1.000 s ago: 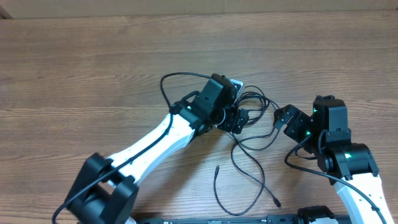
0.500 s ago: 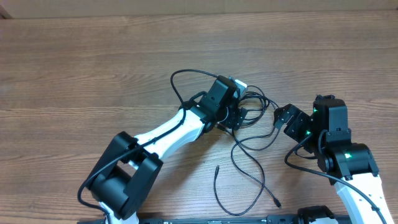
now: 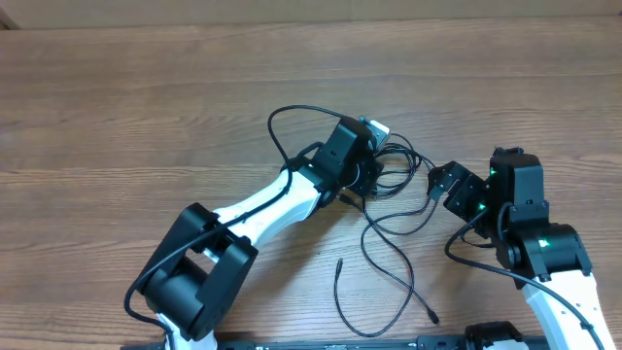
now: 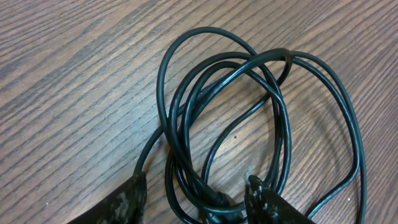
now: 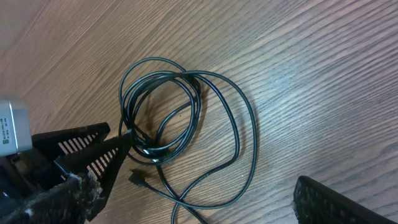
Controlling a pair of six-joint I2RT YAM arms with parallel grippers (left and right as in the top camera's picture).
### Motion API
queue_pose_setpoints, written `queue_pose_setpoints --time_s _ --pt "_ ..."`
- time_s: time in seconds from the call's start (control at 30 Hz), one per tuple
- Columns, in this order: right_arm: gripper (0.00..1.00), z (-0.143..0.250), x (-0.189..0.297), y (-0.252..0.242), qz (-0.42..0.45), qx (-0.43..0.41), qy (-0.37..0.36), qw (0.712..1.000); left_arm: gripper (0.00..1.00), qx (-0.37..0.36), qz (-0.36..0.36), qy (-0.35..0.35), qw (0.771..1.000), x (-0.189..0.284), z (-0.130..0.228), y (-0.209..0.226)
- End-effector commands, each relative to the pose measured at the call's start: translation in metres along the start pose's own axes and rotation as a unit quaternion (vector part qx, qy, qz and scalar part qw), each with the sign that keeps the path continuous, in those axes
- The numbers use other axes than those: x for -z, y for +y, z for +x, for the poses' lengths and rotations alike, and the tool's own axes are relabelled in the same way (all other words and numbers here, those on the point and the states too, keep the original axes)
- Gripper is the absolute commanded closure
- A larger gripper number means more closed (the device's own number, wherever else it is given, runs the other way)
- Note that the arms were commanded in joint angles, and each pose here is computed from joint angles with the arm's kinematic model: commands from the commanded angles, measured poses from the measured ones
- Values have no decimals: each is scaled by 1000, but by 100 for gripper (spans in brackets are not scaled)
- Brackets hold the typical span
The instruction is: Untangle cables
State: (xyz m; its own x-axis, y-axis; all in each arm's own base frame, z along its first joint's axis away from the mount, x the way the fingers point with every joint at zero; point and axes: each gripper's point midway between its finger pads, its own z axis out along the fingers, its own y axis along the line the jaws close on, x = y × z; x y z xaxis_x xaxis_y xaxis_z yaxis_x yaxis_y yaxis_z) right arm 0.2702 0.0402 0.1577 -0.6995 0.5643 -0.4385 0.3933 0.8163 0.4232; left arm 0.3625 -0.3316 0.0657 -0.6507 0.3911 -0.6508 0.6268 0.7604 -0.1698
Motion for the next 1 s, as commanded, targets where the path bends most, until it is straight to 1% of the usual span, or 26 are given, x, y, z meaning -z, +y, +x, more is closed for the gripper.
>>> queue_pose_setpoints --time_s 0.0,0.33,0.7,0.9,0.97 --pt "0 -6 3 1 0 -2 -13 1000 50 -5 -7 1 1000 -10 1 5" --pt "0 -6 -2 1 4 -2 -10 1000 48 -28 -4 -15 999 -19 -3 4" --pt "0 -5 -12 -1 12 -3 2 1000 51 -42 -2 -30 999 -19 -10 2" --pt "0 -5 -12 -1 12 -3 1 1000 50 -51 -5 -27 998 -27 -6 3" --pt "0 -5 -12 -1 12 -3 1 1000 48 -50 -7 -27 998 -29 -5 4"
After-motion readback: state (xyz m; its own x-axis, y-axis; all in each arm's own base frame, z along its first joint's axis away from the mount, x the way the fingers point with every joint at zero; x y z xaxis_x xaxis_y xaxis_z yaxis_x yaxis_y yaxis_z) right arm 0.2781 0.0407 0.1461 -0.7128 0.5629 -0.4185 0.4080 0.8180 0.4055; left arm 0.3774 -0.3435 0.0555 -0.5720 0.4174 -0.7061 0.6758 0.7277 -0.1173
